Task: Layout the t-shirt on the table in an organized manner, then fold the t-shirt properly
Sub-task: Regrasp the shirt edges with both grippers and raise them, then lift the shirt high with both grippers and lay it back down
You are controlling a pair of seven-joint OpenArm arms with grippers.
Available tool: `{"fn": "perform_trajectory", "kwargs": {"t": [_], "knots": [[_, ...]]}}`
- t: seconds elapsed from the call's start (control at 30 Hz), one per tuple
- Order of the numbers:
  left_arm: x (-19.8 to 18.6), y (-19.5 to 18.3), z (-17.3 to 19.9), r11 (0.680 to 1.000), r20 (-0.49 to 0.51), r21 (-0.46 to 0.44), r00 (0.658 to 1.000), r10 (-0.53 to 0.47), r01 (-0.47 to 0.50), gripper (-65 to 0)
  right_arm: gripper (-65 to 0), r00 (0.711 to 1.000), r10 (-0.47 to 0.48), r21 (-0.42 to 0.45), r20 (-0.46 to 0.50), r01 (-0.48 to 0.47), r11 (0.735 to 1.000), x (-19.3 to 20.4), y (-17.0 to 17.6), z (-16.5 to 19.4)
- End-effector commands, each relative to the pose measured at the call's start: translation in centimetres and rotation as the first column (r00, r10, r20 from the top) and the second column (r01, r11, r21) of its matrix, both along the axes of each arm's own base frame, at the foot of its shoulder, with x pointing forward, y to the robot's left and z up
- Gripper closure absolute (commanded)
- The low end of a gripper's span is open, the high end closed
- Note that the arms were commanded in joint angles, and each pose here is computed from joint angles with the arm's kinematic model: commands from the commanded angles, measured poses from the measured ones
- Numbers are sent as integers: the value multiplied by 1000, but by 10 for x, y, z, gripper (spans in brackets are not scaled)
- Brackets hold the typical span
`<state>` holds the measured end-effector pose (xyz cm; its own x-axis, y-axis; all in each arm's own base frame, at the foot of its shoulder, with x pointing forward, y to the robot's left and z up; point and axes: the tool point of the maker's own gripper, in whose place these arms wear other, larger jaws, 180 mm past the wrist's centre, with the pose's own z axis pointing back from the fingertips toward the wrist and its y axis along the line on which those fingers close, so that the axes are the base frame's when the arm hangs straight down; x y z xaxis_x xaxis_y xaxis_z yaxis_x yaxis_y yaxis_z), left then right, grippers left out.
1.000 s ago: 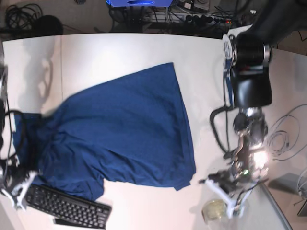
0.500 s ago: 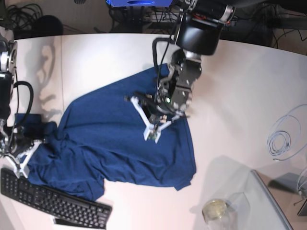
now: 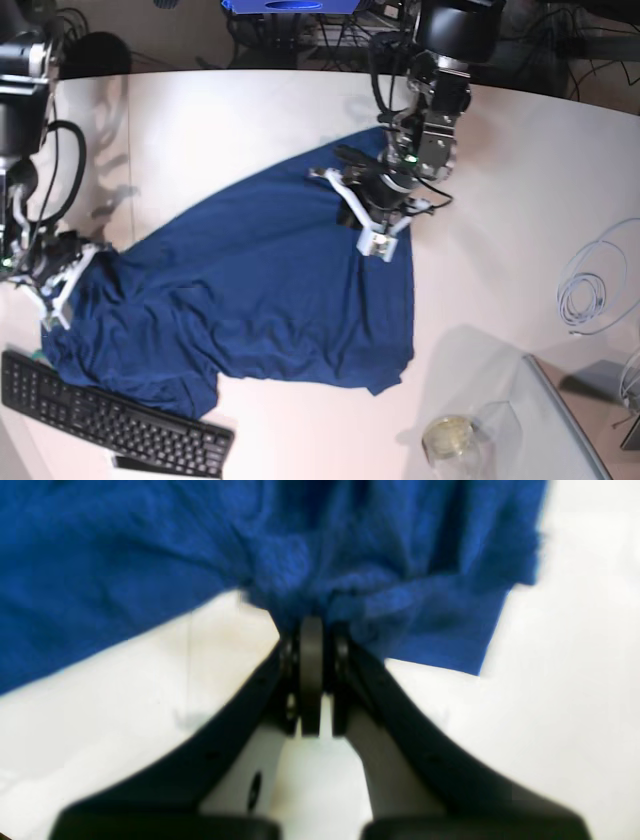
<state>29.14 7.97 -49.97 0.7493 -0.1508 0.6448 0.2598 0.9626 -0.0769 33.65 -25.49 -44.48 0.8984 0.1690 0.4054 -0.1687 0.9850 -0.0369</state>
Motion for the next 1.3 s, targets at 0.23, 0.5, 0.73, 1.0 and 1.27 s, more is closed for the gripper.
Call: {"fn": "perform_trajectory", "kwargs": {"t": [0.23, 0.5, 0.73, 1.0, 1.27], "knots": [[24, 62, 25, 986, 29, 122, 994, 107, -110, -100, -6, 994, 73, 35, 79, -76, 996, -15, 58, 24], [17, 90, 107, 950, 123, -105, 944, 307, -296, -301, -6, 992, 97, 12, 85, -99, 995, -37, 64, 32], [-59, 138, 94, 880, 10, -237, 905, 426, -412, -515, -6, 992, 100, 12, 81, -101, 995, -42, 64, 29], [-112, 146, 49, 855, -23, -273, 891, 454, -442, -512, -6, 992, 100, 12, 83, -101, 995, -42, 64, 30], [-104, 148, 34, 821, -32, -298, 865, 501, -486, -512, -6, 992, 100, 12, 83, -101, 995, -42, 64, 30]]}}
